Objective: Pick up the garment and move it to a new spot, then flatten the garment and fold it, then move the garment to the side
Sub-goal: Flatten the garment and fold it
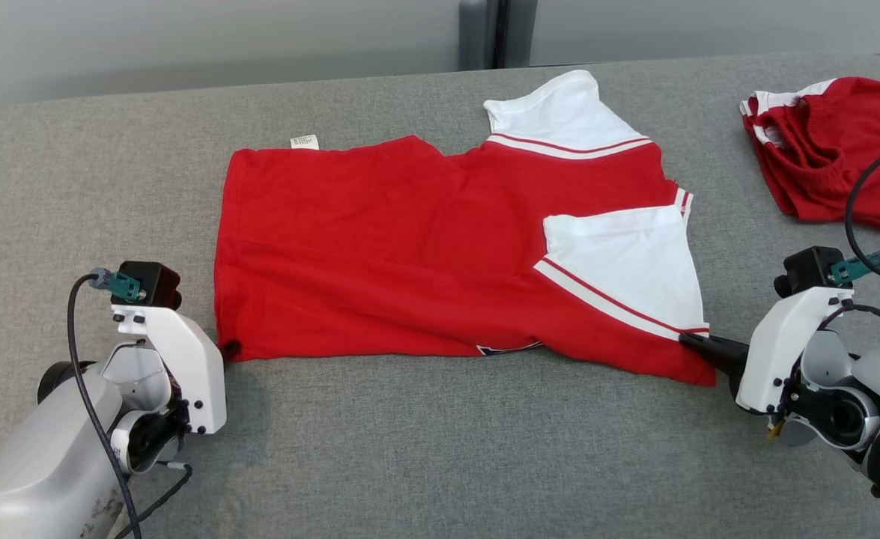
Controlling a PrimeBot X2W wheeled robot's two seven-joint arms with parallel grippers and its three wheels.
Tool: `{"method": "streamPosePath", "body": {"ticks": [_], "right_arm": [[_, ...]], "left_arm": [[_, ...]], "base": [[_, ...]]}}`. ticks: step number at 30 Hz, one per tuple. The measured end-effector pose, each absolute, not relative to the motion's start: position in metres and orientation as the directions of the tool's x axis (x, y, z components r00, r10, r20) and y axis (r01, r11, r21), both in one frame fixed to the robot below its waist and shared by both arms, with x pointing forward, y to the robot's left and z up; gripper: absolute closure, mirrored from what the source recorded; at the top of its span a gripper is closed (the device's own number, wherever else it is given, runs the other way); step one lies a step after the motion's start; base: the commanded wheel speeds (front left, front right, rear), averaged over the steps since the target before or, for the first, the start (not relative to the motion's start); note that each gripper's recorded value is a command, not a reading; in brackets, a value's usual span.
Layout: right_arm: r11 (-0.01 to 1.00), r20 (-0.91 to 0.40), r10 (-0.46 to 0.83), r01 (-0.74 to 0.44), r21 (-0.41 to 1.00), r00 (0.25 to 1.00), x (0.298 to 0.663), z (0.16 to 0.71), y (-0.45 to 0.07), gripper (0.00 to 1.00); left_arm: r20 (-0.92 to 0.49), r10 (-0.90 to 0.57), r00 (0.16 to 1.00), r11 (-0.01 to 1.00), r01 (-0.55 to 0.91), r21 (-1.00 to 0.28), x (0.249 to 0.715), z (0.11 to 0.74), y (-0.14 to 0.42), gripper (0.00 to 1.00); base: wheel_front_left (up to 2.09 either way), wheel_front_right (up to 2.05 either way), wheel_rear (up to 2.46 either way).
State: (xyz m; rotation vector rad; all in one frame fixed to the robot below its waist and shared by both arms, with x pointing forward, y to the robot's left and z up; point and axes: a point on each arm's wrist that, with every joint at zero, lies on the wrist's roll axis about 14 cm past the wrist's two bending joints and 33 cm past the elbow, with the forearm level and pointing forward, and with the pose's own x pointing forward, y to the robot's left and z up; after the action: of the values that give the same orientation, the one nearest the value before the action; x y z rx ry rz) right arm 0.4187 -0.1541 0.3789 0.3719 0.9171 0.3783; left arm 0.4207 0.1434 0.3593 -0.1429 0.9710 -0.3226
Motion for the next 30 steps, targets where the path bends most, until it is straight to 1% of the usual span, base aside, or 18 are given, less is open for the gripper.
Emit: {"method": "streamPosePath", "body": {"ticks": [9, 14, 18, 30], "right_arm": [[0.876, -0.682, 0.459, -0.159, 0.456, 0.569, 0.419, 0.389, -0.161, 1.00], [0.876, -0.688, 0.459, -0.157, 0.456, 0.562, 0.410, 0.393, -0.165, 1.00], [0.871, -0.691, 0.468, -0.155, 0.466, 0.552, 0.396, 0.395, -0.167, 1.00], [0.850, -0.660, 0.495, -0.156, 0.504, 0.565, 0.358, 0.407, -0.172, 1.00]], "left_arm": [[-0.776, -0.329, 0.538, 0.944, 0.213, -0.253, 0.419, 0.368, 0.150, 1.00], [-0.768, -0.333, 0.548, 0.942, 0.225, -0.248, 0.412, 0.378, 0.155, 1.00], [-0.769, -0.343, 0.540, 0.938, 0.235, -0.253, 0.394, 0.379, 0.155, 1.00], [-0.753, -0.372, 0.542, 0.927, 0.258, -0.273, 0.337, 0.390, 0.148, 1.00]], "base": [[0.00, 0.00, 0.00], [0.00, 0.00, 0.00], [0.00, 0.00, 0.00], [0.00, 0.00, 0.00]]}}
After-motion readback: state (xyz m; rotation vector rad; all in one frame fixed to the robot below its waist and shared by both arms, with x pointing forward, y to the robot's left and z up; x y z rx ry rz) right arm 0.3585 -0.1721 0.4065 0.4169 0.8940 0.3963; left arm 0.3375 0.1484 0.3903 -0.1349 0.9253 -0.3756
